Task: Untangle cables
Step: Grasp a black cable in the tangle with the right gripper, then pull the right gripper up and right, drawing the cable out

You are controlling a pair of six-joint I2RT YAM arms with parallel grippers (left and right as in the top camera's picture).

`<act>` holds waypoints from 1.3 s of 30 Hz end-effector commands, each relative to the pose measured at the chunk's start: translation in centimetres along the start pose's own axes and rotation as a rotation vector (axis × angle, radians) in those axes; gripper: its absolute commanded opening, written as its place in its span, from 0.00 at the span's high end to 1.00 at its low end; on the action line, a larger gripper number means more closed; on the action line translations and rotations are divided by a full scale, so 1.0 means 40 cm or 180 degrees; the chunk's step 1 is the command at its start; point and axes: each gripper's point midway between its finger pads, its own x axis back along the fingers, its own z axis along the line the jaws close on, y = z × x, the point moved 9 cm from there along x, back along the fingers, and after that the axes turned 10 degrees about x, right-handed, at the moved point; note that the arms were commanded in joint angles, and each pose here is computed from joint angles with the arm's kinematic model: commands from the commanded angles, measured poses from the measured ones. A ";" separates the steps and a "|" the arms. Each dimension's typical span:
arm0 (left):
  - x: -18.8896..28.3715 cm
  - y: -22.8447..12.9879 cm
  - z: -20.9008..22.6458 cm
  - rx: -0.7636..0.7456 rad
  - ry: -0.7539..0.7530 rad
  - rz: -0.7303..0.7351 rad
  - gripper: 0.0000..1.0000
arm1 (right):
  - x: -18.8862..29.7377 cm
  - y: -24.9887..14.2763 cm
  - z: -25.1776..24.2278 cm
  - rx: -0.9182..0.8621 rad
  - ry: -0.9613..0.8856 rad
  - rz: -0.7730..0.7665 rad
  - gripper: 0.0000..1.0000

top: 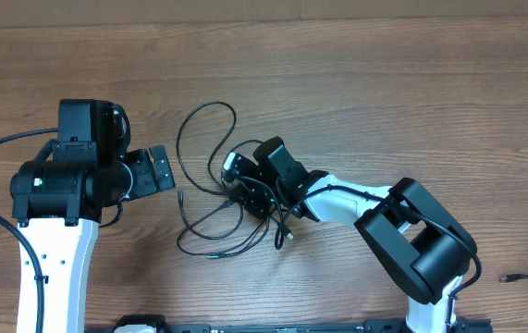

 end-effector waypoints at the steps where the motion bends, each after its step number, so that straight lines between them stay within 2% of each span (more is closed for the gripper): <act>1: -0.002 0.003 0.001 -0.0045 -0.0001 0.0006 0.00 | -0.006 -0.001 -0.001 -0.0105 -0.0038 -0.0034 0.96; 14: -0.002 0.003 0.001 -0.0045 0.0000 0.0007 0.00 | 0.038 0.054 -0.004 -0.0036 -0.0137 -0.0219 0.96; 21: -0.002 0.003 0.001 -0.0045 0.0000 0.0007 0.00 | 0.106 0.100 -0.023 -0.0278 -0.0616 -0.0266 0.96; 30: -0.002 0.003 0.001 -0.0045 -0.0001 0.0006 0.00 | 0.346 0.206 -0.002 -0.0328 -0.1443 -0.0526 0.96; 39: -0.002 0.003 0.001 -0.0045 0.0000 0.0007 0.00 | 0.588 0.300 0.064 -0.0225 -0.1858 -0.1326 0.96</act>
